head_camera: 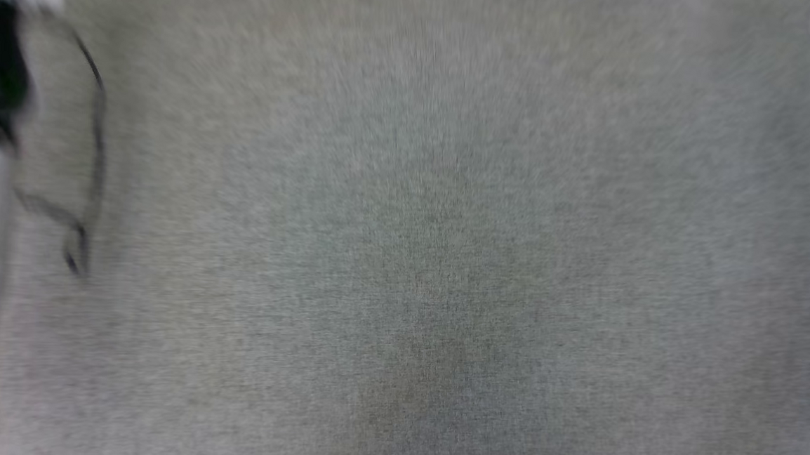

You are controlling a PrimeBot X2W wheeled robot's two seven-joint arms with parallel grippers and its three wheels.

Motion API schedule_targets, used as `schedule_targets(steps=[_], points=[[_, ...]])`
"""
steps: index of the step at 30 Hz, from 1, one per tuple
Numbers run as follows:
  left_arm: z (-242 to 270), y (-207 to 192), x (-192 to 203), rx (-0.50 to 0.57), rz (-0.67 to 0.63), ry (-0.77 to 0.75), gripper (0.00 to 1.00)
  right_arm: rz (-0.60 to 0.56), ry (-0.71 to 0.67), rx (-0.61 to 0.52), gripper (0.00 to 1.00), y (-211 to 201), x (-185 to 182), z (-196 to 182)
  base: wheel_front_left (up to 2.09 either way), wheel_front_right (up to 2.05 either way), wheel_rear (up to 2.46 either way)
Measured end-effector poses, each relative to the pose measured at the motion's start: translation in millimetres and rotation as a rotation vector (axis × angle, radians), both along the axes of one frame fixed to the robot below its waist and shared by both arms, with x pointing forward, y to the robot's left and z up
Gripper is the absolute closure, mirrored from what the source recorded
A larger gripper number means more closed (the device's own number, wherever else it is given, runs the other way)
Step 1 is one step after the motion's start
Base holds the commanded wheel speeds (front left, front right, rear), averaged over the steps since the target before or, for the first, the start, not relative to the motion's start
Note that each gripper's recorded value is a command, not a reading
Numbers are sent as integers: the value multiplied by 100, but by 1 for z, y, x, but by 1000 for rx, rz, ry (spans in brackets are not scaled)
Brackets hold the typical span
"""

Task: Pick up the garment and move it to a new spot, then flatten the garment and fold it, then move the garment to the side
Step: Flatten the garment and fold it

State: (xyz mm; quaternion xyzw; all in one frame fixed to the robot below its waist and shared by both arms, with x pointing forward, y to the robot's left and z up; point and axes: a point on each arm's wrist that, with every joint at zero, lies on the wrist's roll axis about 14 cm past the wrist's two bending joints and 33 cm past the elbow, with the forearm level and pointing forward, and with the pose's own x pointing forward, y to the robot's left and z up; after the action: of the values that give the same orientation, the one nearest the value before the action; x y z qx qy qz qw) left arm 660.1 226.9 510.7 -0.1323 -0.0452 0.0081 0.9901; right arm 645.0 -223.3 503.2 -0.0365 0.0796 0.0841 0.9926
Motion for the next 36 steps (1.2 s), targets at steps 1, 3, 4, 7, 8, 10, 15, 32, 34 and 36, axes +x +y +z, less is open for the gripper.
schedule_targets(steps=[1, 3, 4, 7, 8, 10, 15, 32, 34, 36], points=[[-3, 0, -13, -6, 1, 15, 100, -4, 13, 10, 100, -1, -11, -2, 0, 0, 0], [-7, 2, -41, -18, 10, 36, 100, -14, 42, 31, 100, -5, -34, -7, 0, 0, 0], [-8, 3, -55, -23, 15, 45, 100, -16, 54, 38, 100, -6, -46, -9, 0, 0, 0], [-12, 4, -99, -38, 27, 74, 100, -27, 85, 63, 100, -10, -82, -13, 0, 0, 0], [-13, 6, -113, -40, 34, 86, 100, -29, 91, 68, 100, -11, -93, -14, 0, 0, 0], [-17, 12, -143, -39, 54, 110, 100, -29, 115, 86, 100, -10, -117, -18, 0, 0, 0], [-27, 16, -213, -33, 78, 185, 100, -40, 152, 116, 100, -14, -172, -27, 0, 0, 0], [-97, 21, -380, -35, 151, 521, 100, -141, 500, 244, 95, 7, -359, -108, 0, 0, 0], [-99, 21, -387, -41, 164, 530, 100, -153, 561, 251, 41, 10, -375, -117, 0, 0, 0], [-100, 19, -391, -49, 167, 533, 100, -144, 616, 271, 0, 20, -387, -122, 0, 0, 0]])
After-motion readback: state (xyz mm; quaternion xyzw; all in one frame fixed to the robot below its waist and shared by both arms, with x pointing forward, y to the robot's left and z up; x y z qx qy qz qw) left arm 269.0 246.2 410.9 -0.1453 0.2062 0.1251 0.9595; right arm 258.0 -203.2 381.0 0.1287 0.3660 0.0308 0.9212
